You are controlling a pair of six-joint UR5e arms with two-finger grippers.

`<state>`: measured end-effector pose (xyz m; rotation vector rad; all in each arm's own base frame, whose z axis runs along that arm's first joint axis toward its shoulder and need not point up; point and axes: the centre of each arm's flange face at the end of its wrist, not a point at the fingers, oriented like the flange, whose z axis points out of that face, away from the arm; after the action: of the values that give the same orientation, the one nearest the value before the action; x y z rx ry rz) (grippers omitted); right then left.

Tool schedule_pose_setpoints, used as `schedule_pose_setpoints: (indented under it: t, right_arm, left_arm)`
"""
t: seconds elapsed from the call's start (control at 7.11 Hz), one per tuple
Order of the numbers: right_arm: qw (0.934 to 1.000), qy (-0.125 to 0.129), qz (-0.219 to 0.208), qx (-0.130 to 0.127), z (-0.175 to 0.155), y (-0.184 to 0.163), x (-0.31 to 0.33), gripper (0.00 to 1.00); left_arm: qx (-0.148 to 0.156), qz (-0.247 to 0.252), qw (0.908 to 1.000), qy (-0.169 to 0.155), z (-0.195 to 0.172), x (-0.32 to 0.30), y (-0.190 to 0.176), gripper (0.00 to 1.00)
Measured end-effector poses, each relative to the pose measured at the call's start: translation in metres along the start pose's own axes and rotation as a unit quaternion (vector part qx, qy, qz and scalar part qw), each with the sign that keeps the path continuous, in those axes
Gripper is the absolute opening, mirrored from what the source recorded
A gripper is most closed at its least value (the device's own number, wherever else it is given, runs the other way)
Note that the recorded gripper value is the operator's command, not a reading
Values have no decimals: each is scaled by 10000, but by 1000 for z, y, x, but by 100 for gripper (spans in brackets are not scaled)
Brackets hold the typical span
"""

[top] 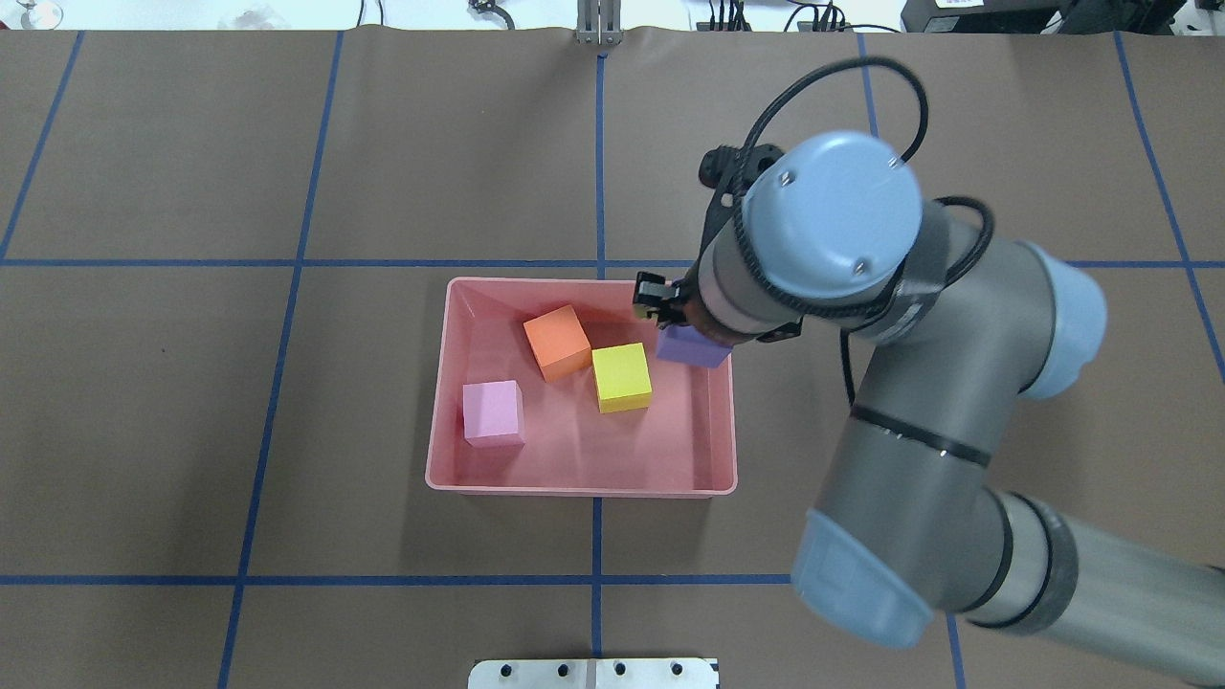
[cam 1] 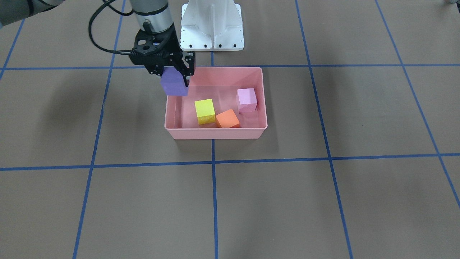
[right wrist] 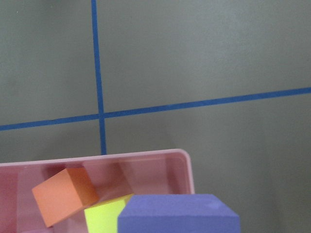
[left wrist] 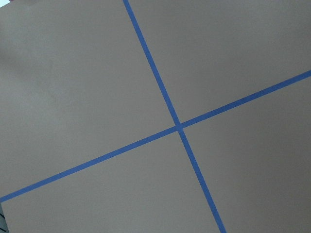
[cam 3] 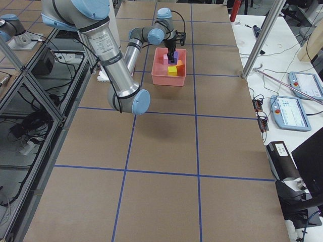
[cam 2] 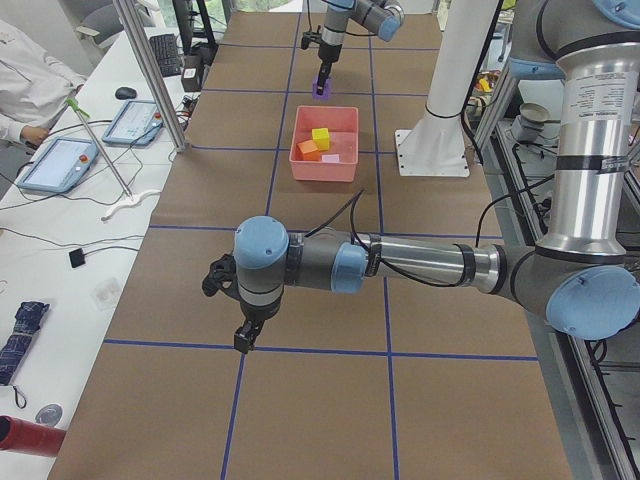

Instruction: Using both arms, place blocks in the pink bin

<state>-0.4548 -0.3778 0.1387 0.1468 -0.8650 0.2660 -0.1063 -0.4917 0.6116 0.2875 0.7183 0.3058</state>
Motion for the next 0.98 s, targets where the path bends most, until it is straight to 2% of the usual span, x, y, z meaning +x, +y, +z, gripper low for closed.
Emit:
schedule_pose_setpoints:
  t: [0.14,0.28,0.56,0.7,0.84,0.98]
  right_arm:
    - [9999,86,2,83,13,34,-12,99]
    - [9997,189,-49,109,23,56,-15,99]
    - [9993,326,-171,109,26,68,-16,100]
    - [9990,316,-282,146,21,60,-14,100]
    - [9985,305,-430,162,11,32,-6,100]
    - [9979,299,-572,69,-1,-9,11,100]
  left_arm:
    - [6,-18,10000,42,2,-2,3,100]
    - [6,-27,10000,60,3,-3,5,100]
    - [3,-47,10000,71,4,-4,9,100]
    - [-13,-69,9999,81,7,-5,14,100]
    - [-51,-108,9999,98,10,-5,23,100]
    - [-123,-179,9997,122,17,-7,35,100]
